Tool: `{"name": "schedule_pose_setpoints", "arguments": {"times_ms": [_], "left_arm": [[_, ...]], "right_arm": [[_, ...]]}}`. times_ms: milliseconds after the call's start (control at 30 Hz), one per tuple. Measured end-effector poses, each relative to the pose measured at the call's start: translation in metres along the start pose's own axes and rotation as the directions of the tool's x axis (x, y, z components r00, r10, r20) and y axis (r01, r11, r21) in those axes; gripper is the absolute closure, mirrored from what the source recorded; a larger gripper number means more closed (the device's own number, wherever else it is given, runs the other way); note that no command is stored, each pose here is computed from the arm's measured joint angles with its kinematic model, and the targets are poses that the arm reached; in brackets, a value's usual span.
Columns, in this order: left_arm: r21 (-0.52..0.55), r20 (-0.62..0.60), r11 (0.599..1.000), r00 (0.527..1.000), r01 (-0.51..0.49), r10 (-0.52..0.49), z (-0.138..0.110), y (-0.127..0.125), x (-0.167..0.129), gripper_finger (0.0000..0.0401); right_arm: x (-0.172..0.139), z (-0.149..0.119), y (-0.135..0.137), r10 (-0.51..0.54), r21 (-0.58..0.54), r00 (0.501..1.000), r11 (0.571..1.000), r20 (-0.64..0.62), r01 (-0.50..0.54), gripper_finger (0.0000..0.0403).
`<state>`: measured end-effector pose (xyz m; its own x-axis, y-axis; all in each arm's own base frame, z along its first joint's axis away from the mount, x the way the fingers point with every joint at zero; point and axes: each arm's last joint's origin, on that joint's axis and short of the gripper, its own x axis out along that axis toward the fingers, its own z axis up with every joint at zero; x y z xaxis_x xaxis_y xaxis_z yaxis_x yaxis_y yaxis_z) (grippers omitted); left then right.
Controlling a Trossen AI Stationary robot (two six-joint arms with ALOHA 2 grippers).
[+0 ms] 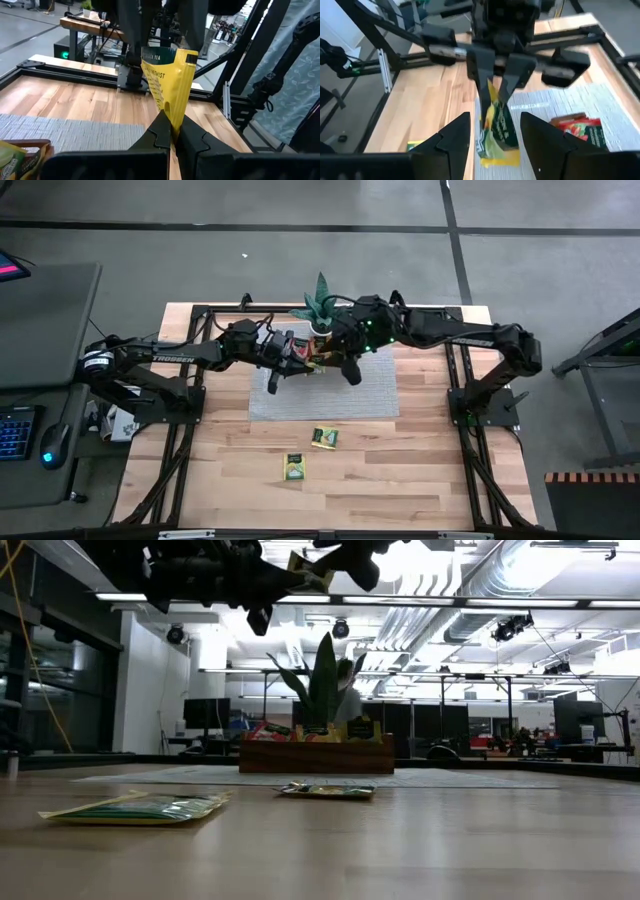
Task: Pick & Place Tea
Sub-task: Put the yellow tea bag into the right section of the wooden organizer
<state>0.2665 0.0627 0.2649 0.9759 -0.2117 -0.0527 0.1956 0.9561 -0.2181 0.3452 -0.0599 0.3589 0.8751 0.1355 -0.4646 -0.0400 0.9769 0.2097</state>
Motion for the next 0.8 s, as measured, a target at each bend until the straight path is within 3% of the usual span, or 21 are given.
{"name": "schedule_pose_setpoints", "arguments": {"times_ms": [233,600,800], "left_arm": [[-0.007,-0.007,1.0,1.0,0.008,-0.008,-0.001,0.0,0.0,0.0401],[-0.004,-0.003,1.0,1.0,0.016,-0.016,0.0,0.0,0.0,0.0401],[-0.008,-0.011,1.0,0.999,0.031,-0.031,-0.001,-0.001,0.0,0.0401]], "right_arm": [[0.0,0.0,-0.008,-0.02,0.012,1.0,1.0,0.005,0.02,0.0233],[0.019,-0.006,-0.015,0.078,0.06,0.997,0.995,-0.021,-0.077,0.0233],[0.024,-0.008,-0.017,0.077,0.063,0.996,0.995,-0.032,-0.075,0.0234]]}}
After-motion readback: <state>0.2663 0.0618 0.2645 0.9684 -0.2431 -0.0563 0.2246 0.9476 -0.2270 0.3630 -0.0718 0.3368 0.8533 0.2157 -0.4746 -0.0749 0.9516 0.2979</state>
